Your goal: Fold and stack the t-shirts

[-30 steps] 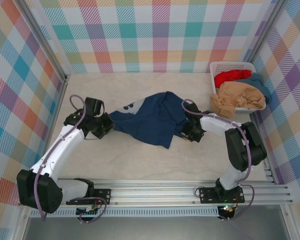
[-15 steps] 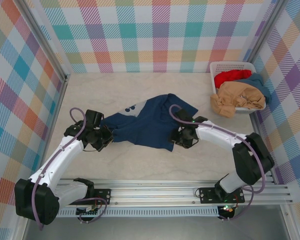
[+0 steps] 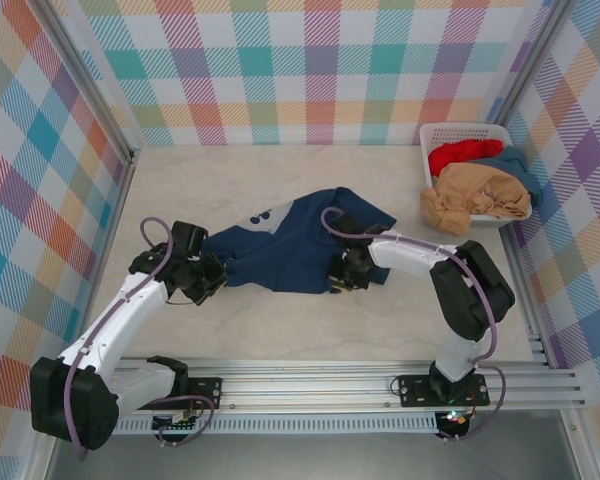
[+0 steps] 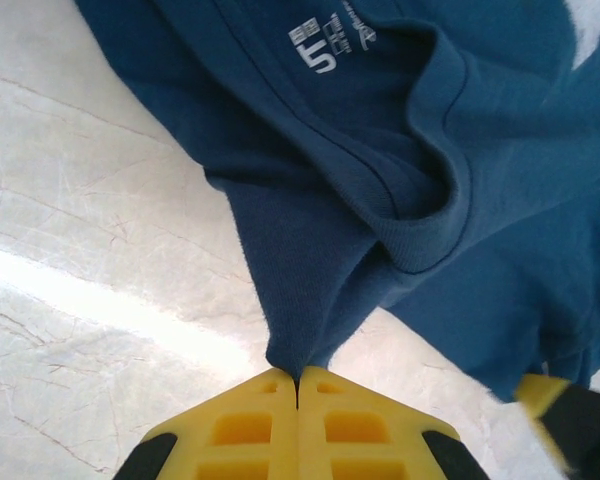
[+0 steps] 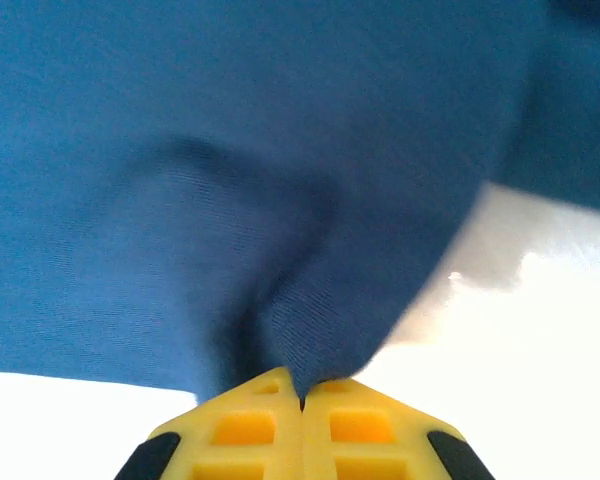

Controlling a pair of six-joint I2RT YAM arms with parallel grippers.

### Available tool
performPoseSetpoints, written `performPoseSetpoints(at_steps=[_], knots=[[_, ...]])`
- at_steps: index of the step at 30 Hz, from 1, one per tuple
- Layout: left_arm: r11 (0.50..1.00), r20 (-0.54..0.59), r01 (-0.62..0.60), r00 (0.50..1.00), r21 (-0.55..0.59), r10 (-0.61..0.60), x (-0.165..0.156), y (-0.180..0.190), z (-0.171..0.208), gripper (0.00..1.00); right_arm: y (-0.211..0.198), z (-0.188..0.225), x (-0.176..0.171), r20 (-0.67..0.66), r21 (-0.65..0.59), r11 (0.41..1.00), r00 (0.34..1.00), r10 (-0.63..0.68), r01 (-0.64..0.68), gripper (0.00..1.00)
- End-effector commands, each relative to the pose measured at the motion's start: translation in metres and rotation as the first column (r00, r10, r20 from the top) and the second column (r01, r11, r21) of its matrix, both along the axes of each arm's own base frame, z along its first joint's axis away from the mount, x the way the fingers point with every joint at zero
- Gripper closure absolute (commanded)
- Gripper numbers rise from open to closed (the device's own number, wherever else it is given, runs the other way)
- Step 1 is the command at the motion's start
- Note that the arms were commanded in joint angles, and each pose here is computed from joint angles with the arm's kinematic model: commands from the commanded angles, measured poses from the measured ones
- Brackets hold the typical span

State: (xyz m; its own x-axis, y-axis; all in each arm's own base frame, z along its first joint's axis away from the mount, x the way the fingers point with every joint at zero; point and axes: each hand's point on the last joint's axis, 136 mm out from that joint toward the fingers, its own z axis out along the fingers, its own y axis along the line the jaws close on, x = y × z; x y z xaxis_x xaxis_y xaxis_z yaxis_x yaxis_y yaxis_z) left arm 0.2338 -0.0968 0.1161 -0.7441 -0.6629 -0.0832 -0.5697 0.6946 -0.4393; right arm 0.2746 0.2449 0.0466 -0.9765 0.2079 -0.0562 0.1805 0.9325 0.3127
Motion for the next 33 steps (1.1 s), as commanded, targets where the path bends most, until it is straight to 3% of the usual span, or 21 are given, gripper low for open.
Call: performPoseSetpoints(at_steps=[1,6,11,12,14,15,18,23,29,33], knots=[[1.0,-0.014,0.03,0.999,-0.004,-0.031,-0.013,-0.002,-0.005,1.0,0.02,0.06,0.056,0.192,0.082,0.997,0.981,-0.002,-0.014,1.0],[1.0,-0.019,0.029,0.999,-0.011,-0.029,-0.022,-0.001,-0.007,1.0,0.023,0.116,0.158,0.337,0.182,0.982,0.936,-0.104,0.043,1.0],[0.999,-0.007,0.032,0.999,-0.028,-0.032,-0.025,-0.003,0.001,1.0,0.03,0.139,0.253,0.401,0.316,0.947,0.897,-0.185,0.054,1.0],[0.999,-0.006,0.029,1.0,-0.031,-0.029,-0.025,-0.003,0.002,1.0,0.034,0.135,0.266,0.373,0.338,0.94,0.91,-0.183,0.051,0.95],[0.999,0.007,0.025,1.0,-0.043,-0.025,-0.024,-0.004,0.007,1.0,0.042,0.129,0.276,0.313,0.347,0.937,0.937,-0.153,0.037,0.6],[0.999,0.014,0.025,1.0,-0.047,-0.024,-0.023,-0.005,0.009,1.0,0.043,0.129,0.277,0.309,0.323,0.946,0.943,-0.128,0.022,0.47],[0.998,0.024,0.025,0.999,-0.056,-0.024,-0.02,-0.006,0.014,1.0,0.038,0.14,0.266,0.323,0.268,0.963,0.942,-0.092,0.002,0.36],[0.998,0.041,0.018,0.999,-0.063,-0.015,-0.013,-0.008,0.021,1.0,-0.006,0.138,0.223,0.341,0.208,0.972,0.924,-0.174,0.106,0.38],[0.999,0.082,0.011,0.997,-0.038,-0.008,-0.001,-0.005,0.033,1.0,-0.096,0.068,0.124,0.191,0.14,0.936,0.919,-0.345,0.322,0.51],[1.0,0.102,0.013,0.995,-0.017,-0.012,0.007,-0.002,0.041,1.0,-0.141,0.029,0.086,0.141,0.113,0.918,0.908,-0.394,0.381,0.54]])
